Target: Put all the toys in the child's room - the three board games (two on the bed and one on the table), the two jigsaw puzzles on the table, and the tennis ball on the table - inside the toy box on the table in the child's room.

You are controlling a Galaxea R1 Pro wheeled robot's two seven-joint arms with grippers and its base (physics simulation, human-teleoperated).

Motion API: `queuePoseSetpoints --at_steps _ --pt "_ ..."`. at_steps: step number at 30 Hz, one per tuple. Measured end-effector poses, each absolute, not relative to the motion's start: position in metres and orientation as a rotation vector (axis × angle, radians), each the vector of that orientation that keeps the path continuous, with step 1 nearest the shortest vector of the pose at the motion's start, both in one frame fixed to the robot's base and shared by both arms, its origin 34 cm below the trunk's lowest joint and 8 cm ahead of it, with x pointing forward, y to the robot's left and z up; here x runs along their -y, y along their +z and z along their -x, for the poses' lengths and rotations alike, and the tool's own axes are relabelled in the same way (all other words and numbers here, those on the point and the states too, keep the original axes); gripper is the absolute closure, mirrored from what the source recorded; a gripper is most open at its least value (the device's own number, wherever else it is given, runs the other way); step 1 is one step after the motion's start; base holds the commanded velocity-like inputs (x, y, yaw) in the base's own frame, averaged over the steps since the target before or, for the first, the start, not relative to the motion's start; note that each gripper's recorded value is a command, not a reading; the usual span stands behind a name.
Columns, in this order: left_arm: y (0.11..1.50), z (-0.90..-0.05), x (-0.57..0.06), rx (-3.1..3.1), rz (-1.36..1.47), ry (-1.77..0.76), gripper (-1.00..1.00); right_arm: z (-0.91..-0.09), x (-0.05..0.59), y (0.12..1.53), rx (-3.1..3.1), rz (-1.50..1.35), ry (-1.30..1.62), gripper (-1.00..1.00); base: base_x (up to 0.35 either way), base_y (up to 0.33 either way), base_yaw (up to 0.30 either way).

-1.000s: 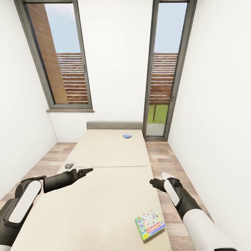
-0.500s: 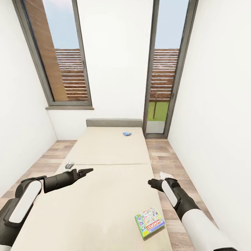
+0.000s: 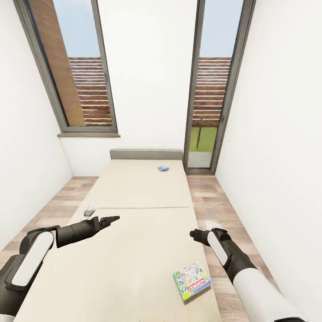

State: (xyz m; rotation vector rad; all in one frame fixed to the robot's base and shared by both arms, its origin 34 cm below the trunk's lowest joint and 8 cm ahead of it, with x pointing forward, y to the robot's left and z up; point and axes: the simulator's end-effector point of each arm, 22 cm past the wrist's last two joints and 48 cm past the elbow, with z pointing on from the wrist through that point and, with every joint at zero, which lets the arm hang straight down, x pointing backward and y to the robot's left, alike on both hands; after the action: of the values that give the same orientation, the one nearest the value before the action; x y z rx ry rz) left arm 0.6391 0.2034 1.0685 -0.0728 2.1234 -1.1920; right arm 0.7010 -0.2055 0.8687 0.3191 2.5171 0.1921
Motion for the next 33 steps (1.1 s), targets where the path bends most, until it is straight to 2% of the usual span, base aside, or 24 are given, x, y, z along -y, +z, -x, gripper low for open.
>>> queuePoseSetpoints --at_steps 23,33 --pt "1.055 -0.639 -0.199 -2.141 0.077 -1.227 -1.00 -0.695 0.204 0.846 -2.555 -0.322 0.188 -1.00 0.000 0.000 0.000" --pt "1.084 -0.616 -0.162 -2.038 -0.066 -1.449 -1.00 -0.693 0.205 0.837 -2.573 -0.324 0.185 -1.00 0.000 0.000 0.000"
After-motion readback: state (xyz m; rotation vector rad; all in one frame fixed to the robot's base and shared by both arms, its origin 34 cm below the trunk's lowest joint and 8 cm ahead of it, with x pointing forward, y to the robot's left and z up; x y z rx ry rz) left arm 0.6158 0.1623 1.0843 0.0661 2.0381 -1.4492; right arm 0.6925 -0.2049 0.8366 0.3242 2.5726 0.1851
